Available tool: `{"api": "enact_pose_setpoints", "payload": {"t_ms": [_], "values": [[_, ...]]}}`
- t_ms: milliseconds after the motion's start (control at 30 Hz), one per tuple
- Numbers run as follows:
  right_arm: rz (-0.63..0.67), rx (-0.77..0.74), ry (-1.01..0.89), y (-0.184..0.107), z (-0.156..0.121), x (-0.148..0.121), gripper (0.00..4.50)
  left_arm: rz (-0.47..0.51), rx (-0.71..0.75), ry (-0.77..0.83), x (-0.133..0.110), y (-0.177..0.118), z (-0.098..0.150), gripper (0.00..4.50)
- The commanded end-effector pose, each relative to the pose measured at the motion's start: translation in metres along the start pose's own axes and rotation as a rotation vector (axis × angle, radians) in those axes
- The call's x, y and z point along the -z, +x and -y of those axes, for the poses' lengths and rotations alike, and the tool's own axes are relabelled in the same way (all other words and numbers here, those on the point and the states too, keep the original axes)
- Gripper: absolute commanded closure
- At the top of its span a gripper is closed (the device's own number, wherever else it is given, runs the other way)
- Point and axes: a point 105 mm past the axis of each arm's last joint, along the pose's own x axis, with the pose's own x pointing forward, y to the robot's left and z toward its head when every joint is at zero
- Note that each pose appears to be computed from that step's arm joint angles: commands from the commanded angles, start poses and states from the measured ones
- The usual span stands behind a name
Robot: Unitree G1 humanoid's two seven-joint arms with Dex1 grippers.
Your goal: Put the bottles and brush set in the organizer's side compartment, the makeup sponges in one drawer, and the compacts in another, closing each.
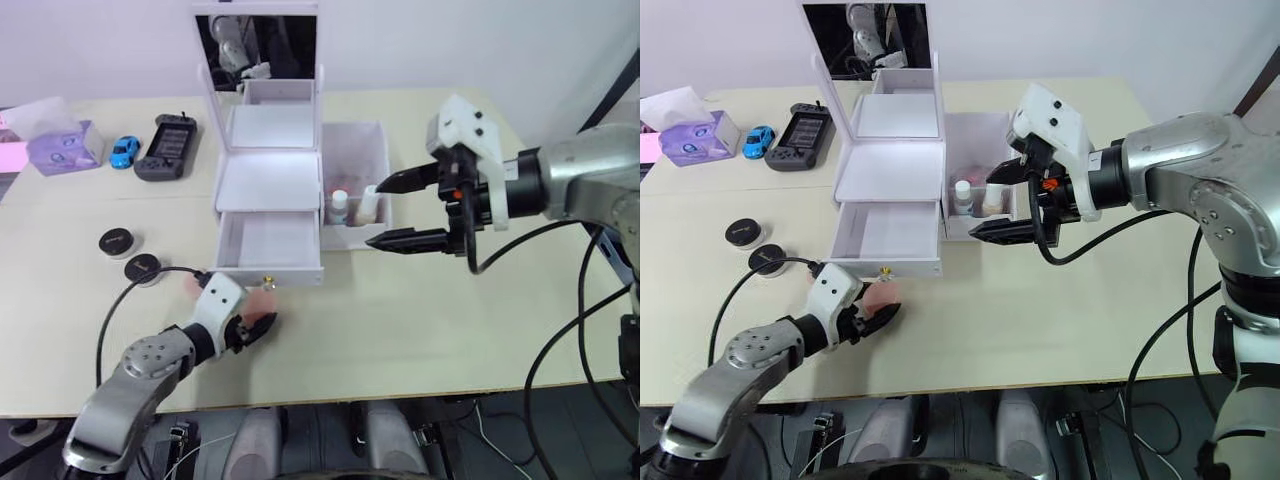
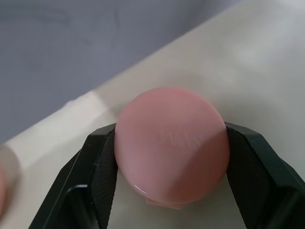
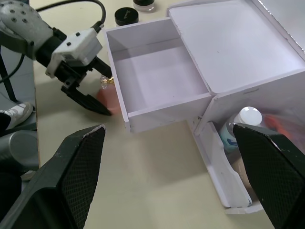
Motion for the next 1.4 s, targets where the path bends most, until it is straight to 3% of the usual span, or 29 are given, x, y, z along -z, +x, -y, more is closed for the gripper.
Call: {"api": "enact_pose_setpoints", "payload": {"t_ms": [33, 133, 233, 333, 433, 533, 667, 833, 1133, 1400], "values": [[0.02, -0.006, -0.048, -0.001, -0.002, -0.005, 0.0, -0.054, 0.018, 0.05, 0.006, -0.026, -0.012, 1.84], [0.032, -0.031, -0.066, 0.001, -0.002, -0.005, 0.0, -0.061, 0.108, 0.074, 0.007, -0.045, -0.009, 1.84], [0.059, -0.098, -0.06, 0.002, -0.007, -0.006, 0.0, 0.022, 0.242, 0.121, -0.004, -0.083, -0.004, 1.84], [0.071, -0.222, -0.005, -0.001, -0.016, -0.007, 0.0, 0.078, 0.28, 0.128, -0.015, -0.121, -0.015, 1.84], [0.067, -0.251, -0.006, -0.003, -0.017, -0.006, 0.0, 0.14, 0.275, 0.13, -0.035, -0.144, -0.026, 1.84], [0.073, -0.266, 0.007, -0.002, -0.015, -0.006, 0.0, 0.225, 0.257, 0.146, -0.073, -0.156, -0.044, 1.84], [0.076, -0.253, -0.003, -0.001, -0.014, -0.006, 0.0, 0.282, 0.251, 0.215, -0.117, -0.138, -0.058, 1.84], [0.076, -0.193, -0.005, -0.004, -0.014, -0.005, 0.0, 0.277, 0.322, 0.285, -0.148, -0.094, -0.055, 1.84], [0.07, -0.091, 0.023, -0.012, -0.021, 0.002, 0.0, 0.17, 0.381, 0.378, -0.152, -0.038, -0.061, 1.84], [0.069, -0.028, 0.044, -0.016, -0.02, 0.004, 0.0, 0.114, 0.461, 0.384, -0.137, -0.024, -0.051, 1.84]]}}
